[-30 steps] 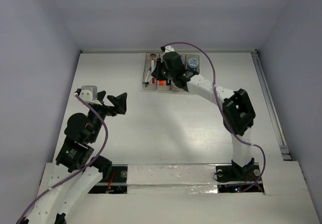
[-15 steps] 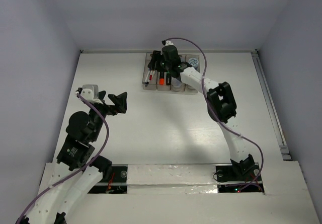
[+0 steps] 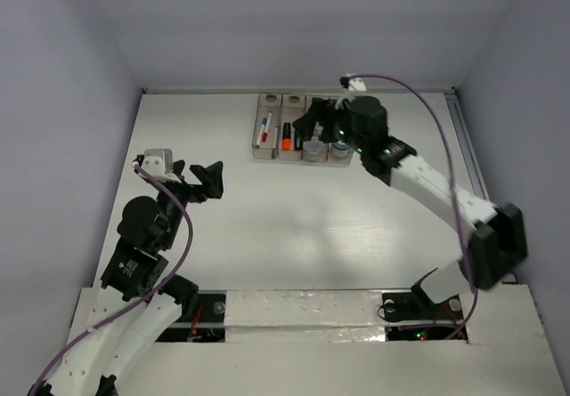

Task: Sort the stationery into containers
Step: Reset both arms

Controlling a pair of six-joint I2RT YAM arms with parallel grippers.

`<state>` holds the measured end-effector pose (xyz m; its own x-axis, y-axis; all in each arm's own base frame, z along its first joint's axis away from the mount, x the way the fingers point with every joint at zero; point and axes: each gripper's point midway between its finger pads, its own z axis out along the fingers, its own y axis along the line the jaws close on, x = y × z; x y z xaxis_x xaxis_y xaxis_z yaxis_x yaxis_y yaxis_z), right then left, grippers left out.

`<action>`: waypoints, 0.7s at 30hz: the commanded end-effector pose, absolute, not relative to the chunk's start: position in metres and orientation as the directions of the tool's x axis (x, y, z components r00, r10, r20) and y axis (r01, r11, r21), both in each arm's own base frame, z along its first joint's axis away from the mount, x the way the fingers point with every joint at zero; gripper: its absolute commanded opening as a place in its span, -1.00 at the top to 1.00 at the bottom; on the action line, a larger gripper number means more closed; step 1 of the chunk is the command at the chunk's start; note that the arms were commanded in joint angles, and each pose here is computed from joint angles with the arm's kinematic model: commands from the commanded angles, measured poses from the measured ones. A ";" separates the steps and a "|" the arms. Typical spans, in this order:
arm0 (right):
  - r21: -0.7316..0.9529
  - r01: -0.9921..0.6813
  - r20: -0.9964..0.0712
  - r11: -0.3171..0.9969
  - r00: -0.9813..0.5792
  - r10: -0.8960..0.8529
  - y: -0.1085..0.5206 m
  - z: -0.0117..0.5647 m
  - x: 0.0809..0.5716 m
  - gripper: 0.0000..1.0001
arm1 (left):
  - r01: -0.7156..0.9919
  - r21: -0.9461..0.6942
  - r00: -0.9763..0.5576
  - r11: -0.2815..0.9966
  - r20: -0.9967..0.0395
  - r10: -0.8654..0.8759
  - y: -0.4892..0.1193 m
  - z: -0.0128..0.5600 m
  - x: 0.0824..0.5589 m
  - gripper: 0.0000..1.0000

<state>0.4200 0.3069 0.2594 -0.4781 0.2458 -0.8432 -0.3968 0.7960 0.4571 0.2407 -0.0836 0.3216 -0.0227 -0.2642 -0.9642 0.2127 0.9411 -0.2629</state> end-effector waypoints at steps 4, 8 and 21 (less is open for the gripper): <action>0.395 -0.405 -0.919 0.825 -0.197 0.343 0.210 0.349 0.325 -1.00 | 0.242 -0.264 0.010 0.934 -0.962 -0.275 -0.087 0.333 0.241 -0.98; 0.410 -0.366 -0.910 0.835 -0.105 0.401 0.156 0.365 0.269 -1.00 | 0.323 -0.266 0.020 0.908 -0.957 -0.288 -0.097 0.347 0.232 -0.98; 0.467 -0.231 -0.876 0.854 0.011 0.482 0.078 0.359 0.207 -1.00 | 0.442 -0.339 0.090 0.830 -0.904 -0.417 -0.108 0.393 0.214 -0.98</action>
<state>0.1993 0.0810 0.3835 0.0598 0.5167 -0.8541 -0.2995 0.8255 0.4784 0.2203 -0.1038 0.3632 0.0328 -0.3588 -0.9329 0.3825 0.8668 -0.3199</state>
